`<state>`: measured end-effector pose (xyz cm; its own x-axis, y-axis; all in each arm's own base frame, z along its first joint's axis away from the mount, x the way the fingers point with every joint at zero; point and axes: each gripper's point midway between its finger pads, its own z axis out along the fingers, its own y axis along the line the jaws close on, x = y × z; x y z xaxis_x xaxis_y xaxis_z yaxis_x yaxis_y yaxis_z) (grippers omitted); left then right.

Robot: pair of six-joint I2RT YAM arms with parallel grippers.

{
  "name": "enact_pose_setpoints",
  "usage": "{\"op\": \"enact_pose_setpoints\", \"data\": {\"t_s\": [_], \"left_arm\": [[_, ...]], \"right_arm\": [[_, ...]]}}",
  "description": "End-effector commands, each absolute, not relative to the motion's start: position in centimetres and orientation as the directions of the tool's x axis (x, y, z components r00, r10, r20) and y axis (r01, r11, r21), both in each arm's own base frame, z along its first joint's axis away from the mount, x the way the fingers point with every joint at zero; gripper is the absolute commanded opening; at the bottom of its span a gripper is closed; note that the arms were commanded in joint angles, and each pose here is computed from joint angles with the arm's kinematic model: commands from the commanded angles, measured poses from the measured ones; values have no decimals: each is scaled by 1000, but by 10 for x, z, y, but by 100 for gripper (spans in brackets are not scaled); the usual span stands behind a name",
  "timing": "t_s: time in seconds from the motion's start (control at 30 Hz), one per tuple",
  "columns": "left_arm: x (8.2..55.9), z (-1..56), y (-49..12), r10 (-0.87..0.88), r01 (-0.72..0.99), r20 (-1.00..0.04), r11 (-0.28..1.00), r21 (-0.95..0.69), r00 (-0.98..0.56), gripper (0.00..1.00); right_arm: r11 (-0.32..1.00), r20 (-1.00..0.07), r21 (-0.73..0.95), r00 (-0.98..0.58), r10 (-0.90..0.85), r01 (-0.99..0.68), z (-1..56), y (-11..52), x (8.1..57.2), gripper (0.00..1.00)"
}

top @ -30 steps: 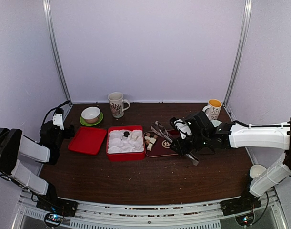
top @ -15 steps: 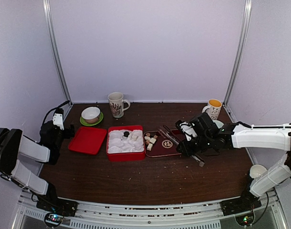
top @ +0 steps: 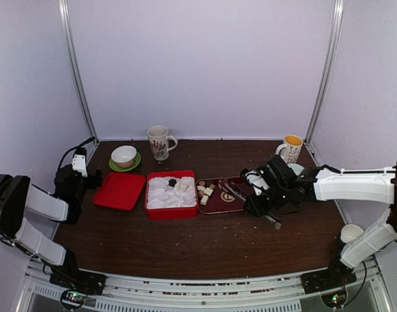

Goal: Pack the chocolate
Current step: Pick up the fake chocolate from the plate.

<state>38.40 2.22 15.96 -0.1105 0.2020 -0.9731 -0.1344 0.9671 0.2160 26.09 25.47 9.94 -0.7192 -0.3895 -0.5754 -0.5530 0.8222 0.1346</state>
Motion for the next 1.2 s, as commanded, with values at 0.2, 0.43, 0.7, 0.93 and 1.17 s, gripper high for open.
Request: {"op": "enact_pose_setpoints", "data": {"t_s": [0.2, 0.43, 0.7, 0.93, 1.17], "left_arm": [[384, 167, 23, 208, -137, -975, 966, 217, -78, 98], [384, 168, 23, 208, -137, -975, 967, 217, -76, 98], [384, 167, 22, 208, -136, -975, 967, 217, -77, 98], [384, 168, 23, 208, -138, -975, 966, 217, -77, 98], [384, 168, 22, 209, -137, -975, 966, 218, -76, 98]], "right_arm": [[815, -578, 146, -717, -391, -561, 111, 264, 269, 31], [820, -538, 132, -735, -413, -558, 101, 261, 267, 31], [818, -533, 128, -734, -421, -561, 104, 264, 271, 31], [827, -513, 102, -742, -433, -553, 102, 261, 272, 30], [831, -500, 87, -745, -441, -549, 100, 256, 271, 30]]}}
